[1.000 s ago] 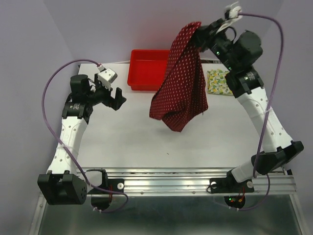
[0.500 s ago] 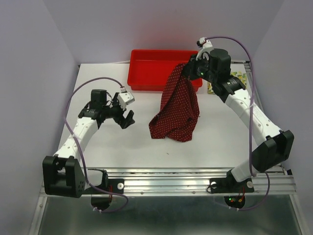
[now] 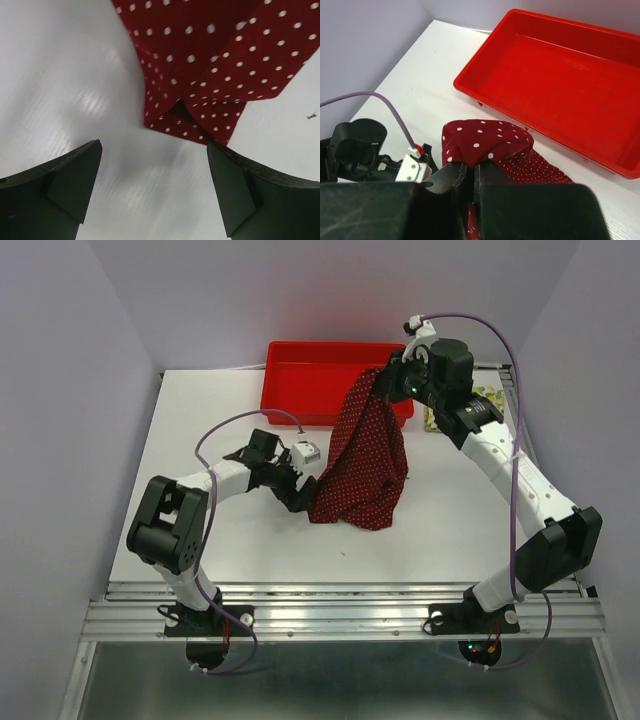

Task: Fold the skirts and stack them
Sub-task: Move the skirt to the center of the board

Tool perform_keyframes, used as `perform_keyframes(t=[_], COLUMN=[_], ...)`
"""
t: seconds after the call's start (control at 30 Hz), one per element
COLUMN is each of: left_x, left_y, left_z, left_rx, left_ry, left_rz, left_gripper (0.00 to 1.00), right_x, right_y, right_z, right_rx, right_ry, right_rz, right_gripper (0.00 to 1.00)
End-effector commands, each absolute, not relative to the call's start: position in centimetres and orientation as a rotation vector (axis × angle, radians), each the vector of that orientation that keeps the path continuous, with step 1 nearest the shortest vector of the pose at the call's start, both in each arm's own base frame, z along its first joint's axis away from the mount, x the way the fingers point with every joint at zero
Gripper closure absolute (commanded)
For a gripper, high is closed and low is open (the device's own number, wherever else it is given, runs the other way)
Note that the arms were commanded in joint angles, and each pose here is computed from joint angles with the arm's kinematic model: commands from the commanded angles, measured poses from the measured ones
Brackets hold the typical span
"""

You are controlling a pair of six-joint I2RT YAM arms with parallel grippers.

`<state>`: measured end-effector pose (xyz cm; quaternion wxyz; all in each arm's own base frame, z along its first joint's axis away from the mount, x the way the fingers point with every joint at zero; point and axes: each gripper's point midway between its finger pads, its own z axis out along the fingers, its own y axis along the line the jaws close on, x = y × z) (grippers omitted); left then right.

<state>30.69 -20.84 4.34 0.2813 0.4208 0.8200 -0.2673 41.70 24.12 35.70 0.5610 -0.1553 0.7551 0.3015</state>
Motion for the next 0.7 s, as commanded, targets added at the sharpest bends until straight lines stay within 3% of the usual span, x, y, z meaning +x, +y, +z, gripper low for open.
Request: perform_keyframes(t=[0.0, 0.13, 0.3, 0.37, 0.5, 0.53, 0.57, 0.67], left_x=[30.8, 28.8, 28.3, 28.1, 29.4, 29.9, 31.2, 33.1], left_y=[-24.1, -25.3, -26.0, -26.4, -26.2, -25.8, -24.6, -21.8], left_z=[6.5, 5.4, 4.4, 3.4, 4.2, 5.0, 7.2, 11.0], left_rx=[1.139, 1.143, 1.098, 1.067, 1.021, 1.006, 0.96, 0.905], left_ry=[2.115, 2.177, 2.253, 2.316, 2.335, 2.318, 2.272, 2.221], left_rz=[-0.855, -1.065, -1.11, -1.105, -1.045, -1.025, -0.985, -0.864], left_gripper=[0.01, 0.01, 0.07, 0.21, 0.75, 0.94, 1.0, 1.0], right_x=[41.4, 41.7, 42.0, 42.0, 41.4, 41.3, 40.7, 39.7], right_y=[23.9, 23.7, 23.4, 23.0, 21.6, 21.2, 20.0, 17.2], right_z=[41.7, 41.6, 42.5, 43.0, 44.2, 43.8, 44.7, 45.1], right_rx=[-0.373, -0.365, -0.342, -0.326, -0.31, -0.302, -0.28, -0.226], right_ry=[1.612, 1.614, 1.597, 1.587, 1.566, 1.574, 1.551, 1.535], right_rz=[0.695, 0.675, 0.661, 0.644, 0.58, 0.559, 0.507, 0.387], right_gripper=[0.99, 0.99, 0.99, 0.99, 0.99, 0.99, 0.99, 0.99])
